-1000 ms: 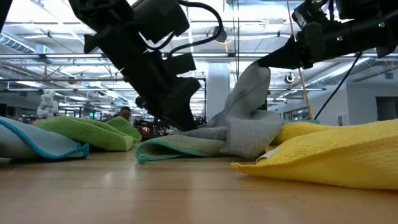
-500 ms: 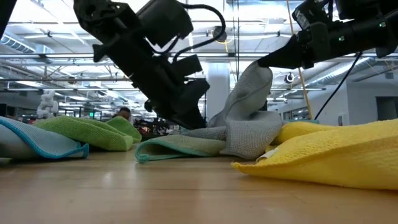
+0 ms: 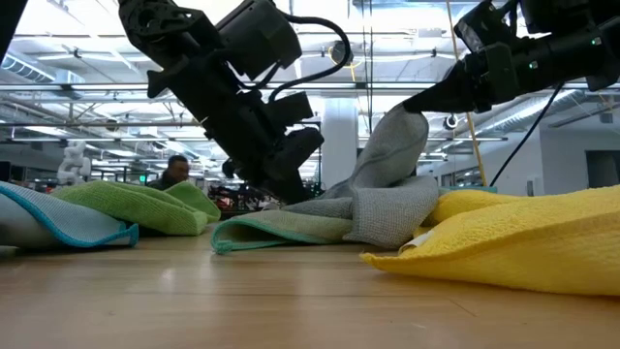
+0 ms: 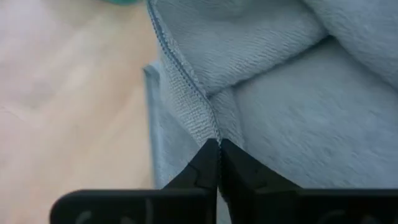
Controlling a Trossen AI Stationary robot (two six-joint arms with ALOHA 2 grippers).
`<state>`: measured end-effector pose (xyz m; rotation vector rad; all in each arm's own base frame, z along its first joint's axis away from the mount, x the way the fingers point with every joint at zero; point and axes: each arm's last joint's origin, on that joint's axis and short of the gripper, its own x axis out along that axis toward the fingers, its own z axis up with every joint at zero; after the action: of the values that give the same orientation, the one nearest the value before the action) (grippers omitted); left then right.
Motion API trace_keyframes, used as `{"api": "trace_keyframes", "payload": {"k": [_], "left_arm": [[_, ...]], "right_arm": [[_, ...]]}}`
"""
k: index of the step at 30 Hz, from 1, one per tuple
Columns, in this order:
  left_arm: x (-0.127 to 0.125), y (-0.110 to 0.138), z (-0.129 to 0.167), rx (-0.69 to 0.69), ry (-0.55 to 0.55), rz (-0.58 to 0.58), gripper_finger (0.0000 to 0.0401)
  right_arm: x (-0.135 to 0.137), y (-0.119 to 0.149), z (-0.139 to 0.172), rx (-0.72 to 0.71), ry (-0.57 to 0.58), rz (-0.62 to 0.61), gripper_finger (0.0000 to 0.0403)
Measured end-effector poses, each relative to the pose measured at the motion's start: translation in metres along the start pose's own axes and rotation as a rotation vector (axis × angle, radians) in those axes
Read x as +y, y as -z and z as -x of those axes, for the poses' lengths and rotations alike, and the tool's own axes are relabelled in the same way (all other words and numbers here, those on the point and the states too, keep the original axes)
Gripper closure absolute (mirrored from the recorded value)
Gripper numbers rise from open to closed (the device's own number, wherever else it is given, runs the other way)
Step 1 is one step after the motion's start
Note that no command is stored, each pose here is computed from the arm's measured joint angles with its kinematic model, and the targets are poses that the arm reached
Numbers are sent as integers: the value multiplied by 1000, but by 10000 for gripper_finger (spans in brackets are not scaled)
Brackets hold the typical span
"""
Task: Fold microfiber towels
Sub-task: Fold the gray microfiber cloth
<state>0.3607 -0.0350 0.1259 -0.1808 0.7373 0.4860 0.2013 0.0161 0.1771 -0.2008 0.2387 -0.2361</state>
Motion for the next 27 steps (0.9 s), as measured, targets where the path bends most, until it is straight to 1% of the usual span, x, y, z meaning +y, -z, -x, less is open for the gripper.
{"api": "trace_keyframes", "payload": {"k": [2,4,7,10,12,16,17,20,22,25,27], "left_arm": [[0,2,0,34,24,37,366],[1,5,0,61,21,69,342],[-1,6,1,65,23,73,311],[-4,6,3,53,23,65,301],[-5,7,4,36,2,40,314],[-6,7,4,29,-8,7,383],[-6,7,5,26,-11,8,390],[-8,1,10,-1,-15,8,392],[-14,-4,19,-30,6,8,396],[-30,-15,43,-94,68,-16,397],[-44,-21,64,-153,94,-54,398]], "right_arm": [[0,0,0,0,0,0,403],[0,0,0,0,0,1,403],[0,0,0,0,0,2,403],[0,0,0,0,0,4,403],[0,0,0,0,0,7,403],[0,0,0,5,-1,10,403],[0,1,0,8,-3,11,403],[2,1,0,8,-45,1,403],[4,0,1,-7,-92,-26,403],[10,-7,7,-48,-174,-83,403],[16,-11,13,-65,-212,-102,403]]}}
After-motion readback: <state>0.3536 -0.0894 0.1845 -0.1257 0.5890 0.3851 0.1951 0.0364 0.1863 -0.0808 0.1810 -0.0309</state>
